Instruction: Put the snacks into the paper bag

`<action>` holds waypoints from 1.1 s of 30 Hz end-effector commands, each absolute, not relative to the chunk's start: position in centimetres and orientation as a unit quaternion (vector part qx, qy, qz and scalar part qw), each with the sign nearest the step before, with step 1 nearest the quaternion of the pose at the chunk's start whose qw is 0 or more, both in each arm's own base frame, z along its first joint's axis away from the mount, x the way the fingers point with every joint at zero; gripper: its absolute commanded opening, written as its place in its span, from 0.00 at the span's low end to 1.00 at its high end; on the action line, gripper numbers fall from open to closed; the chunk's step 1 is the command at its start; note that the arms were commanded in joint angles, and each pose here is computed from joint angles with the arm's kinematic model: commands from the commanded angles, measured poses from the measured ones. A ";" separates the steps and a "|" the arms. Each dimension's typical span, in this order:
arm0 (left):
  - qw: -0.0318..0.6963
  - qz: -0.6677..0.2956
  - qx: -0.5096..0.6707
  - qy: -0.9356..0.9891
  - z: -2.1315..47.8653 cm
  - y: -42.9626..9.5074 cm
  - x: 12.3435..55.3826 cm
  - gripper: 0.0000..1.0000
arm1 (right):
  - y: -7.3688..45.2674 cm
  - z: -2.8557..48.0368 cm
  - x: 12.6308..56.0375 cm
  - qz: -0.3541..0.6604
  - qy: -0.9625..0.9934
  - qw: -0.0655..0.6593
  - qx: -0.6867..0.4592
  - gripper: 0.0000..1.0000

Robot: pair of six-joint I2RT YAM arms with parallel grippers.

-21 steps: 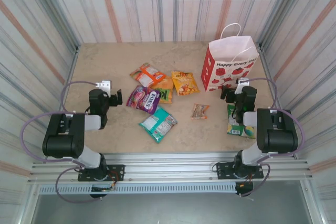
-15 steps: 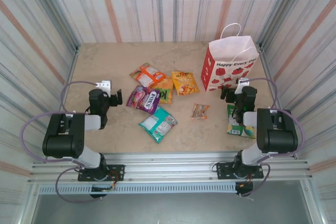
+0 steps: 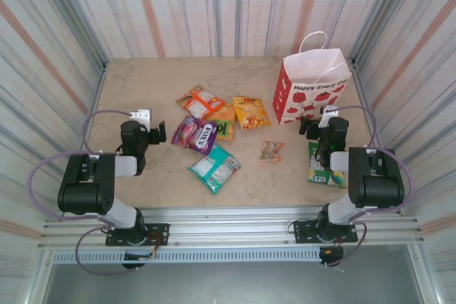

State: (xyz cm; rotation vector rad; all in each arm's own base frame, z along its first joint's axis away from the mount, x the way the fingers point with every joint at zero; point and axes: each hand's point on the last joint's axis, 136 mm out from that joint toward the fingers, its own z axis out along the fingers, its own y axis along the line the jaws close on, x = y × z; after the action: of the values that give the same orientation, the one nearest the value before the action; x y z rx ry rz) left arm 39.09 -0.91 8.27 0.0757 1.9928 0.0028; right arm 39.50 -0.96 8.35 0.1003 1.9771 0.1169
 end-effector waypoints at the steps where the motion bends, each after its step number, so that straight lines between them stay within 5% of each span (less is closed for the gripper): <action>1: 0.553 -0.005 0.041 0.832 9.1 -1.1 39.5 0.99 | -1.1 8.3 39.5 0.039 0.833 0.551 0.040 0.99; 10: 0.555 -0.006 0.042 0.831 9.2 -1.2 39.5 0.98 | -1.2 8.2 39.4 0.043 0.833 0.550 0.041 0.99; 15: 0.537 0.004 0.041 0.842 11.8 -1.2 39.7 0.90 | -1.5 9.9 39.6 0.039 0.834 0.548 0.049 0.99; 24: 0.549 -0.077 0.072 0.829 20.8 -7.5 39.6 0.81 | 0.9 12.8 34.9 0.109 0.911 0.392 0.071 0.99; 31: 0.478 -0.167 0.080 0.859 20.4 -15.1 39.3 0.75 | 3.0 12.8 27.4 0.163 0.942 0.252 0.149 0.99; 33: 0.459 -0.208 0.068 0.861 19.4 -17.1 39.2 0.72 | 3.8 12.7 25.6 0.185 0.941 0.224 0.175 0.90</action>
State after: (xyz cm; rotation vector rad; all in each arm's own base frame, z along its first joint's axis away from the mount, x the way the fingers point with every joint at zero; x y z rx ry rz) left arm 40.25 -15.27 23.33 0.2422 1.9637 -0.3722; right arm 31.07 2.14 15.00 0.3002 2.3853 0.3808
